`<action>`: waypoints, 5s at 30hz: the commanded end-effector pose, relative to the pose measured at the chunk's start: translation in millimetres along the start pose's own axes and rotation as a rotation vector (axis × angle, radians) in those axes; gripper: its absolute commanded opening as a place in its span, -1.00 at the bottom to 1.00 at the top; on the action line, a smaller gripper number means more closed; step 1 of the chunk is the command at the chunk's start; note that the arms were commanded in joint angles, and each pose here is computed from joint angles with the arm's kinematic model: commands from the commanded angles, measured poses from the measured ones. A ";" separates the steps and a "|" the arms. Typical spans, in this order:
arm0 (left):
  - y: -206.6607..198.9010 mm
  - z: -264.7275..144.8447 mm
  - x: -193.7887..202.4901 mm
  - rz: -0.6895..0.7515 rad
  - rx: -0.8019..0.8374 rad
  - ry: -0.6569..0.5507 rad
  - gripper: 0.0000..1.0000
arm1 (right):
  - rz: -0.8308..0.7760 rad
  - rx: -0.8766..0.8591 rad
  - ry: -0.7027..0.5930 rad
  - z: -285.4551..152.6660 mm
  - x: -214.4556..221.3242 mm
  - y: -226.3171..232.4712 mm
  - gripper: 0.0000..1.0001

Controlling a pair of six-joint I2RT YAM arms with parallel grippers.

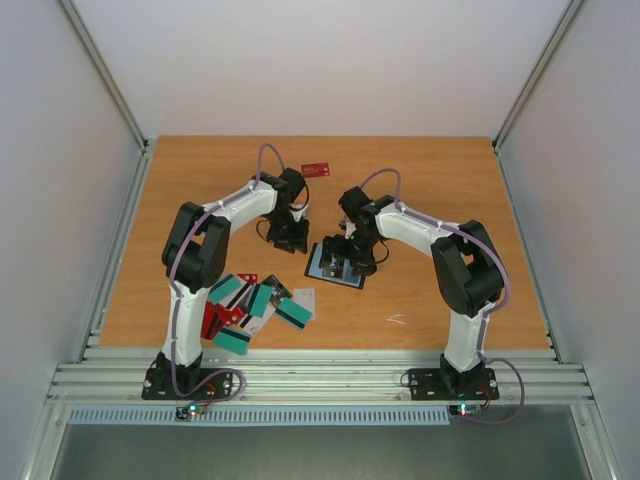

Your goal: Put the credit cards into the card holder

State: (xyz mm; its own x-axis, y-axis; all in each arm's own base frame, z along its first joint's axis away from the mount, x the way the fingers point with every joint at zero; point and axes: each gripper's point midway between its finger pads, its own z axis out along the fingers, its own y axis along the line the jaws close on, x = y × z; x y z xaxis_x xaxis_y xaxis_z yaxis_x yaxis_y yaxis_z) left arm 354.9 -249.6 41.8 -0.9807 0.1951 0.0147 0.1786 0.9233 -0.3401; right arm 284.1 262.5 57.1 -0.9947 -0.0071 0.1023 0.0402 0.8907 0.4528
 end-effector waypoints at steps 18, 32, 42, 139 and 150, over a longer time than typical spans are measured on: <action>-7.6 27.0 27.9 -0.036 0.132 0.087 -0.31 | -0.021 -0.017 0.022 19.3 -16.8 9.0 0.94; -12.2 37.2 38.6 -0.056 0.165 0.112 -0.34 | -0.025 -0.068 0.034 24.5 -19.2 25.2 0.94; -12.9 39.0 41.9 -0.061 0.171 0.117 -0.34 | -0.037 -0.076 0.032 28.7 -23.7 34.2 0.94; -57.3 1.8 29.1 -0.051 0.438 0.064 -0.37 | 0.028 -0.232 0.041 13.4 -33.1 25.3 0.67; -51.4 25.9 34.4 -0.083 0.423 0.124 -0.35 | 0.041 -0.248 0.041 19.3 -40.1 16.2 0.37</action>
State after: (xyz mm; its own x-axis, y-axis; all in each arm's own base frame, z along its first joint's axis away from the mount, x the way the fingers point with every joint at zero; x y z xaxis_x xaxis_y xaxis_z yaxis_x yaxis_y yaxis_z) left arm 325.9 -288.6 43.3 -0.9830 0.1592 0.0915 0.0599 0.7491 -0.6598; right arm 305.0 281.6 46.5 -0.9792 -0.0104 0.2024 0.1192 0.7782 0.6166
